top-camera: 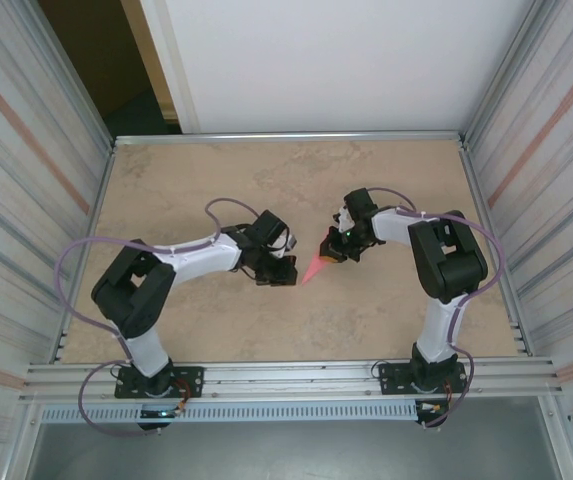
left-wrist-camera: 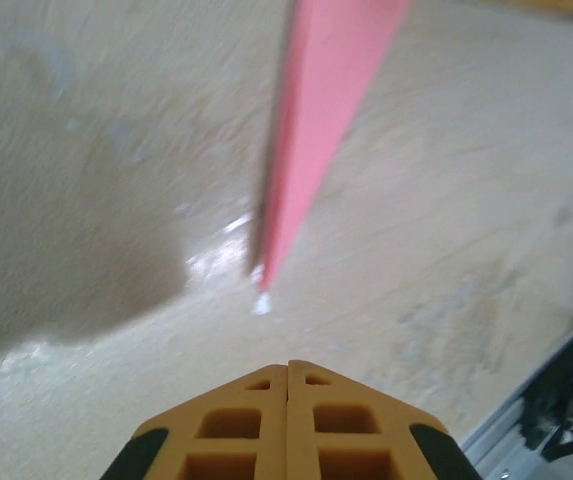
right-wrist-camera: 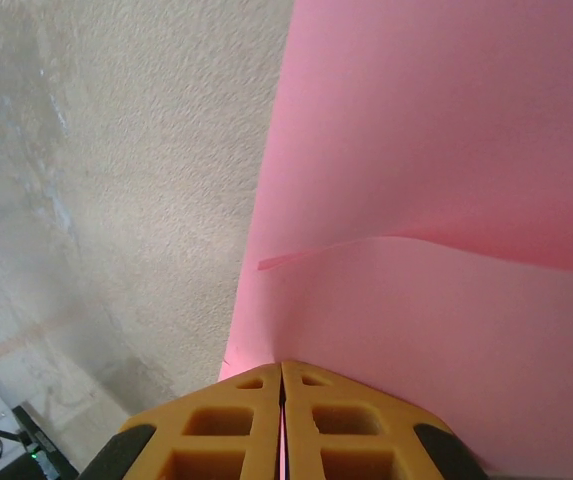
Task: Fold a paper plane with a square sheet of paper (pick it up from the middle)
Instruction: Fold the wing for the fifth time at the center of the table.
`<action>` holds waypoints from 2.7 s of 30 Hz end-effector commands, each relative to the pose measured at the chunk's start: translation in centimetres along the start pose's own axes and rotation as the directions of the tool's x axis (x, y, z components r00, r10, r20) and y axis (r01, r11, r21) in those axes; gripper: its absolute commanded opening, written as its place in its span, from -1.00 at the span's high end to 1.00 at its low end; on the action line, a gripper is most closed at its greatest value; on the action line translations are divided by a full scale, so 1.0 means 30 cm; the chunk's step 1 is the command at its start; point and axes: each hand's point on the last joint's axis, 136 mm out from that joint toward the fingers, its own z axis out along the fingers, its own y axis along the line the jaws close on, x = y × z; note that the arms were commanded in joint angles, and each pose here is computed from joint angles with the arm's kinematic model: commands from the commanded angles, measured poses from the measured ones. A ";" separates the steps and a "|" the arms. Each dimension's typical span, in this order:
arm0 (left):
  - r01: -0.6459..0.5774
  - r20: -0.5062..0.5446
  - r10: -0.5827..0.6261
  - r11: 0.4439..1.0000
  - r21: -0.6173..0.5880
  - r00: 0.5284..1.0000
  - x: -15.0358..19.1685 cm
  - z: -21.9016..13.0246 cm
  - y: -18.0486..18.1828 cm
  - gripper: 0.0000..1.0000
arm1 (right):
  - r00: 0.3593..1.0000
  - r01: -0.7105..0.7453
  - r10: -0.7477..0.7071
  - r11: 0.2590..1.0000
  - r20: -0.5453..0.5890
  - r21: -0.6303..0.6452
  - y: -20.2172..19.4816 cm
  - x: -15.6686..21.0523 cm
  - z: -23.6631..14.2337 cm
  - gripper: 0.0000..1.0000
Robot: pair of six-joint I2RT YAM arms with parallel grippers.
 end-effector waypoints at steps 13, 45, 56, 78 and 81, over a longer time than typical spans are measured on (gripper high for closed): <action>0.065 0.005 -0.065 0.997 0.029 0.998 -0.119 0.144 -0.009 0.93 | 0.999 -0.024 0.025 0.999 -0.048 0.022 0.042 0.080 0.027 0.79; 0.120 -0.067 -0.126 0.990 -0.080 0.990 -0.022 0.194 0.113 0.96 | 1.000 0.010 -0.012 0.995 0.026 0.102 -0.087 -0.033 -0.027 0.83; 0.009 0.055 -0.014 0.996 0.091 0.998 -0.171 0.109 -0.076 0.91 | 1.000 -0.021 0.020 0.992 0.003 0.121 -0.142 -0.009 -0.005 0.84; 0.138 -0.025 -0.141 0.986 -0.090 0.990 -0.128 0.221 0.089 1.00 | 0.984 0.156 -0.154 0.988 0.091 -0.008 0.063 -0.041 -0.111 0.83; 0.140 -0.029 -0.143 0.986 -0.091 0.989 -0.125 0.226 0.092 1.00 | 0.987 0.154 -0.153 0.988 0.057 -0.014 0.056 -0.007 -0.071 0.85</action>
